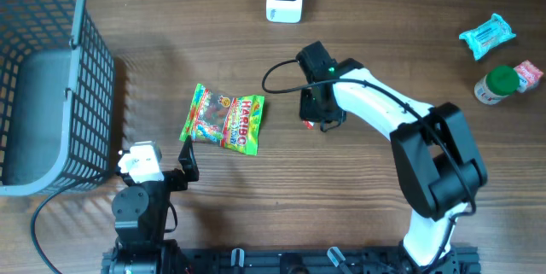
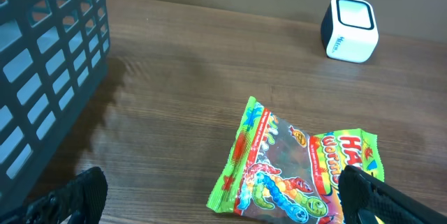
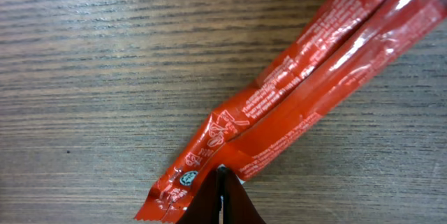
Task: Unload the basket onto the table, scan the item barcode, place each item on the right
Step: 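Lift the Nescafe stick with the right gripper toward the scanner, then hold the Nescafe stick under the scanner with the right gripper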
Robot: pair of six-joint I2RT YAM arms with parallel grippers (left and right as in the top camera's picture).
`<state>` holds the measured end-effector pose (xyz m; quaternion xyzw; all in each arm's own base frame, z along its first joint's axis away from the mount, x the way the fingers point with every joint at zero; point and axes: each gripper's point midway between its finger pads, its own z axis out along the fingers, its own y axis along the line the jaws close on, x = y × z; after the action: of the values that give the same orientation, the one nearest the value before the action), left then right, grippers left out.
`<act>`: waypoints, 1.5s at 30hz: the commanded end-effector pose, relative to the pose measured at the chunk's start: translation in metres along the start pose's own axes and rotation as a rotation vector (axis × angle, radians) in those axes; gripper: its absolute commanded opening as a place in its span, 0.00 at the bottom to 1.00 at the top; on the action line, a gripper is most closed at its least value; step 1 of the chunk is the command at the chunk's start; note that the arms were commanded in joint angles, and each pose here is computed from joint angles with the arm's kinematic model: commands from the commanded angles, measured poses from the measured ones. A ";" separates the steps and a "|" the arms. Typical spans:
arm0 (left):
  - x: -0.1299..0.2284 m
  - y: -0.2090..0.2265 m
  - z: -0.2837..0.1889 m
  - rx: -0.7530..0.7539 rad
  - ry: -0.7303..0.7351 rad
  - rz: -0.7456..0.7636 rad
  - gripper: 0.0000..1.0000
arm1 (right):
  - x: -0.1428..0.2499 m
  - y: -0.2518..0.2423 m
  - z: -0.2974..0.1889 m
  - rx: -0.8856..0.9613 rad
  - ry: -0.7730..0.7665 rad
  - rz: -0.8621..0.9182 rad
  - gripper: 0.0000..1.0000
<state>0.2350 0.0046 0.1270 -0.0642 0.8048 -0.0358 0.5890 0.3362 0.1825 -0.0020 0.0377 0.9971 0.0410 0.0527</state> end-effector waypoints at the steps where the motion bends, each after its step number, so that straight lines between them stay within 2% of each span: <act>1: 0.003 -0.003 0.001 0.015 0.004 0.016 1.00 | 0.021 -0.017 0.026 0.045 0.040 -0.004 0.04; 5: 0.003 -0.003 0.001 0.015 0.004 0.017 1.00 | 0.015 -0.007 0.004 0.011 0.046 -0.013 0.04; 7: 0.003 -0.003 0.001 0.015 0.004 0.016 1.00 | 0.006 0.003 -0.029 -0.020 0.023 -0.010 0.04; 8: 0.003 -0.003 0.001 0.015 0.004 0.016 1.00 | 0.001 0.006 -0.046 -0.030 0.006 0.005 0.21; 9: 0.003 -0.003 0.001 0.015 0.004 0.017 1.00 | -0.005 0.009 -0.064 -0.045 -0.016 0.048 0.62; 10: 0.003 -0.003 0.001 0.015 0.004 0.016 1.00 | -0.011 0.010 -0.083 -0.064 -0.041 0.133 0.91; 11: 0.003 -0.003 0.001 0.015 0.004 0.017 1.00 | -0.015 0.011 -0.093 -0.080 -0.055 0.188 1.00; 13: 0.003 -0.003 0.001 0.015 0.004 0.016 1.00 | -0.021 0.011 -0.101 -0.105 -0.082 0.287 1.00; 19: 0.003 -0.003 0.001 0.015 0.004 0.016 1.00 | -0.041 0.011 -0.095 -0.103 -0.167 0.298 0.97; 20: 0.003 -0.003 0.001 0.015 0.004 0.016 1.00 | -0.037 0.009 -0.090 -0.091 -0.146 0.345 0.97; 22: 0.003 -0.003 0.001 0.015 0.004 0.016 1.00 | -0.024 -0.003 -0.068 -0.011 -0.077 0.418 0.91; 25: 0.003 -0.003 0.001 0.015 0.004 0.016 1.00 | -0.020 -0.014 -0.038 0.089 -0.024 0.437 0.82; 29: 0.003 -0.003 0.001 0.015 0.004 0.017 1.00 | -0.027 -0.011 -0.021 0.140 0.027 0.461 0.76; 32: 0.003 -0.003 0.001 0.015 0.004 0.016 1.00 | -0.012 -0.022 -0.006 0.216 0.085 0.509 0.64; 41: 0.003 -0.003 0.001 0.015 0.004 0.017 1.00 | -0.015 -0.059 0.021 0.354 0.082 0.522 0.67; 42: 0.003 -0.003 0.001 0.015 0.004 0.016 1.00 | -0.015 -0.062 0.022 0.356 0.086 0.528 0.63; 44: 0.003 -0.003 0.001 0.015 0.004 0.017 1.00 | -0.013 -0.064 0.024 0.334 0.122 0.528 0.41; 45: 0.003 -0.003 0.001 0.015 0.004 0.017 1.00 | -0.011 -0.063 0.026 0.325 0.140 0.532 0.34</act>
<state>0.2350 0.0046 0.1270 -0.0641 0.8048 -0.0357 0.5890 0.3566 0.1401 -0.0024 0.2986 0.9520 -0.0667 -0.0014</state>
